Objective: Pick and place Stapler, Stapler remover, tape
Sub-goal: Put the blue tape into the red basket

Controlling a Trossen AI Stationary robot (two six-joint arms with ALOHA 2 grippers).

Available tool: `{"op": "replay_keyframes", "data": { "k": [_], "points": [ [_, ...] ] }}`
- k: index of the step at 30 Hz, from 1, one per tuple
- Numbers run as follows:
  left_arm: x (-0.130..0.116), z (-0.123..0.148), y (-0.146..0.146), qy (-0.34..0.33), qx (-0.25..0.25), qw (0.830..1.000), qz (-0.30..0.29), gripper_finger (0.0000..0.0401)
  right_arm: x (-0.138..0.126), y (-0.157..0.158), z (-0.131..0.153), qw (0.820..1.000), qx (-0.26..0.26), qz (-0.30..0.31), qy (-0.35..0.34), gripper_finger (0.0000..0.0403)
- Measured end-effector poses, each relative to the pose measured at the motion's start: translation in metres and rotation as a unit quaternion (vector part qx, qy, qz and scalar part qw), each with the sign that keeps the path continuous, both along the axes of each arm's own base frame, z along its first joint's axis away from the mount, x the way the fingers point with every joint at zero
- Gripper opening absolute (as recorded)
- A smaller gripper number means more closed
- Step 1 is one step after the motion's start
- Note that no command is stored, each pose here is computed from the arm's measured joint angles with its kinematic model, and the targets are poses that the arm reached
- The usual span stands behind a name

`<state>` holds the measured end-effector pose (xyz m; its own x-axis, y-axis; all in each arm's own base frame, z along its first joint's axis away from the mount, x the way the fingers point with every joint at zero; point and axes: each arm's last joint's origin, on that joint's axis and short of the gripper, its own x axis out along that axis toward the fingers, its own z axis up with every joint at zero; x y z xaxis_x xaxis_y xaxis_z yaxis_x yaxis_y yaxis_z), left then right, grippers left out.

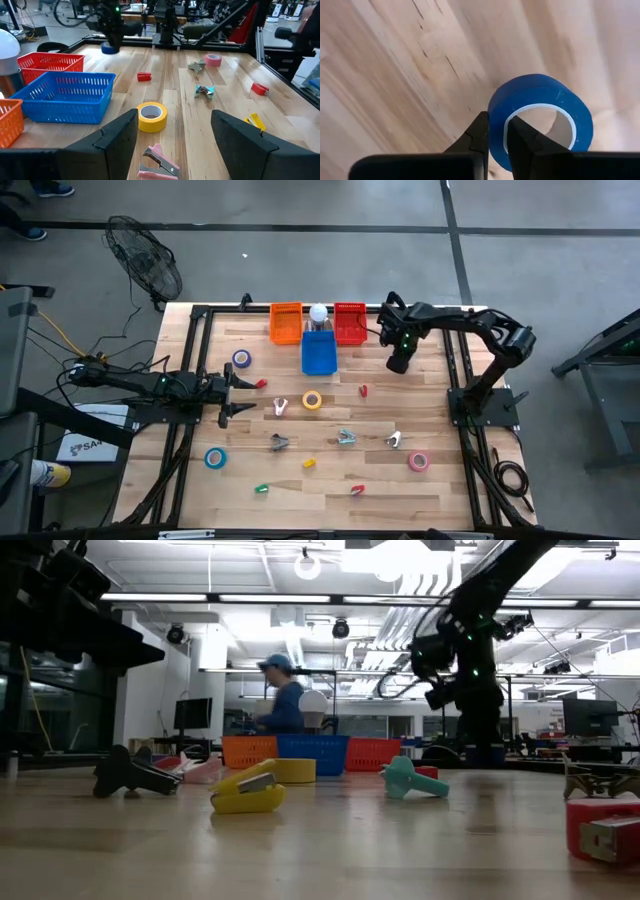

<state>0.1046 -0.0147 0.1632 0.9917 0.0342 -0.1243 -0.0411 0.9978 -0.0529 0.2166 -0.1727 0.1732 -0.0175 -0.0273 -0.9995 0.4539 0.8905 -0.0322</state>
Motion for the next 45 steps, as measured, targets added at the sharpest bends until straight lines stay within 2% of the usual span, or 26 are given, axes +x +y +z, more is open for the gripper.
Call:
{"op": "replay_keyframes", "data": {
  "k": [6, 9, 12, 17, 21, 23, 26, 29, 34, 40, 45],
  "points": [
    [0.0, 0.0, 0.0, 0.0, 0.0, 1.0, 0.0, 0.0246, 0.023, -0.01, 0.04, 0.997, -0.038, 0.052, -0.045, 0.0033],
    [0.0, 0.0, 0.0, 0.0, 0.0, 1.0, 0.0, 0.0246, 0.032, -0.015, 0.058, 0.99, -0.056, 0.103, -0.073, 0.0033],
    [0.0, 0.0, 0.0, 0.0, 0.0, 1.0, 0.0, 0.0246, 0.04, -0.019, 0.07, 0.977, -0.072, 0.168, -0.114, 0.0033],
    [0.0, 0.0, 0.0, 0.0, 0.0, 1.0, 0.0, 0.0246, 0.05, -0.024, 0.073, 0.951, -0.109, 0.238, -0.164, 0.0033],
    [0.0, 0.0, 0.0, 0.0, 0.0, 1.0, 0.0, 0.0246, 0.056, -0.027, 0.065, 0.936, -0.131, 0.282, -0.167, 0.0032],
    [0.0, 0.0, 0.0, 0.0, 0.0, 1.0, 0.0, 0.0246, 0.059, -0.03, 0.06, 0.938, -0.131, 0.271, -0.17, 0.0032],
    [0.0, 0.0, 0.0, 0.0, 0.0, 1.0, 0.0, 0.0246, 0.069, -0.037, 0.052, 0.948, -0.136, 0.216, -0.19, 0.0033],
    [0.0, 0.0, 0.0, 0.0, 0.0, 1.0, 0.0, 0.0246, 0.077, -0.043, 0.041, 0.959, -0.12, 0.171, -0.191, 0.0033],
    [0.0, 0.0, 0.0, 0.0, 0.0, 1.0, 0.0, 0.0246, 0.094, -0.056, 0.04, 0.971, -0.093, 0.119, -0.184, 0.0032],
    [0.0, 0.0, 0.0, 0.0, 0.0, 1.0, 0.0, 0.0246, 0.114, -0.068, 0.04, 0.975, -0.044, 0.141, -0.167, 0.0035],
    [0.0, 0.0, 0.0, 0.0, 0.0, 1.0, 0.0, 0.0246, 0.122, -0.073, 0.022, 0.972, -0.004, 0.191, -0.139, 0.0034]
  ]
}}
